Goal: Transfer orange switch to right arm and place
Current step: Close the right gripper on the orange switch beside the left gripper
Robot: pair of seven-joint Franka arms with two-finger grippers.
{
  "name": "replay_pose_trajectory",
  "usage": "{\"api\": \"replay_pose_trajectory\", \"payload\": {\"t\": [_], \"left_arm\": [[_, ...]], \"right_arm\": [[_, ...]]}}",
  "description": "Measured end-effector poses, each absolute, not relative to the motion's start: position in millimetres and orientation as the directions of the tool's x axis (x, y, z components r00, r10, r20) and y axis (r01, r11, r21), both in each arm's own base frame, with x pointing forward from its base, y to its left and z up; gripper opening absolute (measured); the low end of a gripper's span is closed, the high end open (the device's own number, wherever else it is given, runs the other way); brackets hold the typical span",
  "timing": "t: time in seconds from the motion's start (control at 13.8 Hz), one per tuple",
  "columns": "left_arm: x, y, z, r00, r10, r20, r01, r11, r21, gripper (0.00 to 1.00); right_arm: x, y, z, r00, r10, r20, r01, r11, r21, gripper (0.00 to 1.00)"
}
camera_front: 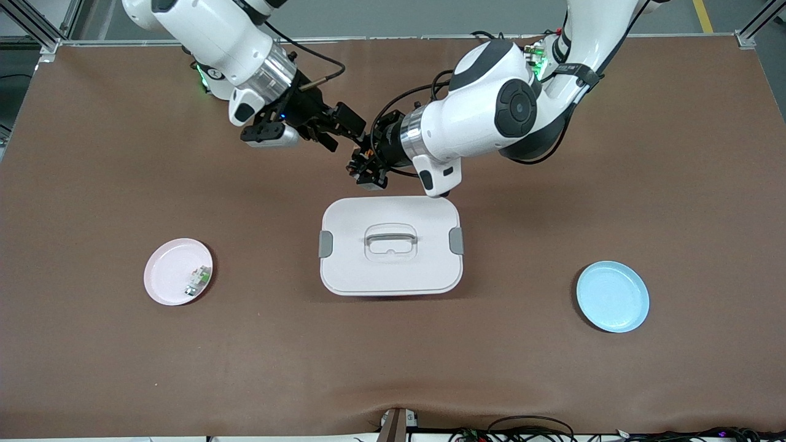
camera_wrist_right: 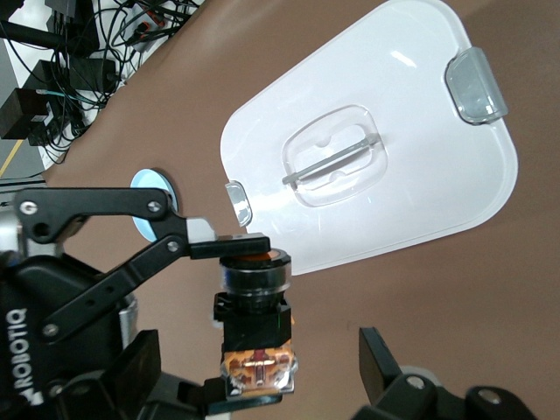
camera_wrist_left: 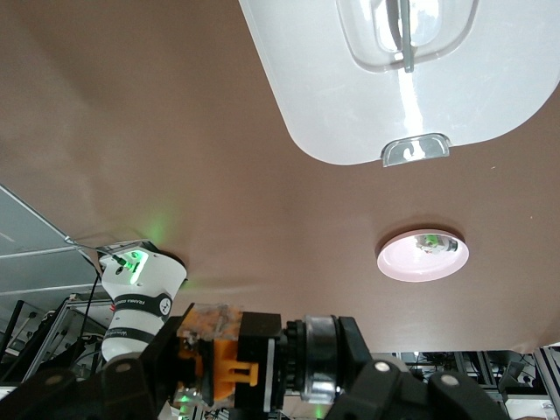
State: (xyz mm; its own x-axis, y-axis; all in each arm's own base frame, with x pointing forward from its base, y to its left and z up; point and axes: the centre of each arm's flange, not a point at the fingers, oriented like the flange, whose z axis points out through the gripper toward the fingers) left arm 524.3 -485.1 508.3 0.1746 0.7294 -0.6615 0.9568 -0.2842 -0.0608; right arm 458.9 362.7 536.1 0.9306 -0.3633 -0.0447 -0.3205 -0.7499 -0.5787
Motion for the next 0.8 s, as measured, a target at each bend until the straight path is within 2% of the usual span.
{"api": "replay_pose_trajectory", "payload": {"t": [0.72, 0.8], "left_arm": [[527.6, -485.3, 505.5, 0.169, 0.727, -0.665, 0.961, -0.273, -0.054, 0.74], [527.8, -485.2, 505.5, 0.169, 0.727, -0.665, 0.961, -0.272, -0.054, 0.74]], "right_arm": [[458.0, 371.9, 521.4, 0.932, -0.359, -0.046, -0.320, -0.758, -0.569, 1.00], [457.4, 372.6, 521.4, 0.933, -0.358, -0.046, -0.319, -0.758, -0.569, 0.90]]}}
